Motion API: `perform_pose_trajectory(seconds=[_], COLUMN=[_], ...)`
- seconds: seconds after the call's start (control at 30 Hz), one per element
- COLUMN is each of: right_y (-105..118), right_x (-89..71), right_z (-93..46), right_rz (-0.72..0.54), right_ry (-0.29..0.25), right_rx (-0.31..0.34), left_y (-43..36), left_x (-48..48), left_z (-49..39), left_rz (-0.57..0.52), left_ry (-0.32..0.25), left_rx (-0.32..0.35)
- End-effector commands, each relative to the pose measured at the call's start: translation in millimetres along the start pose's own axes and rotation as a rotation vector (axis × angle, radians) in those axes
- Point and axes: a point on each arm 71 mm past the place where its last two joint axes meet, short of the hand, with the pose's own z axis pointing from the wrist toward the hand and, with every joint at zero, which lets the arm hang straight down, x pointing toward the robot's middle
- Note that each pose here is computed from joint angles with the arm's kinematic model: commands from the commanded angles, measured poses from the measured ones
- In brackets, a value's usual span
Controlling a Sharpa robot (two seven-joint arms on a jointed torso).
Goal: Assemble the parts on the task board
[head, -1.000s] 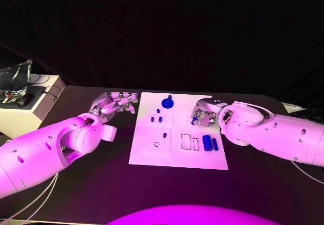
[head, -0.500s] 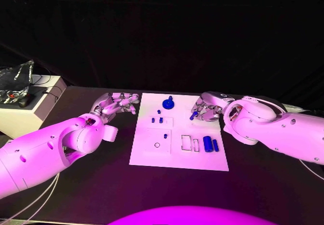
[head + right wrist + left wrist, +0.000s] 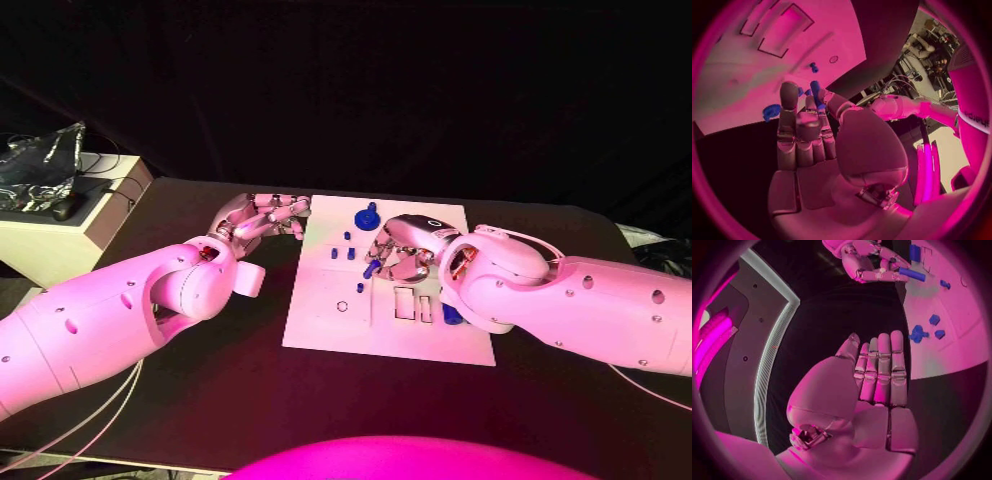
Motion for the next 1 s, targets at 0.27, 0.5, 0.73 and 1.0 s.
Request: perform_pose_trajectory(seconds=[0.27,0.5,0.73,1.0], right_y=[30.4,31.5,32.6,36.5], right_x=[20.8,35.3,43.1,48.6], right_z=[7.7,12.3,13.6,14.3], right_rz=[-0.068,-0.090,-0.115,-0.116], right_ry=[0.003,0.025,0.029,0.036], right_rx=[-0.108,-0.115,-0.126,-0.137], left_y=[-0.7,-0.8,-0.9,-0.8], left_x=[4.1,3.6,3.1,2.9], left_z=[1.4,1.1,0.8,0.8], left_rz=[-0.012,-0.012,-0.011,-0.011], left_ry=[0.026,0.027,0.026,0.026], left_rx=[0.011,0.011,0.010,0.009])
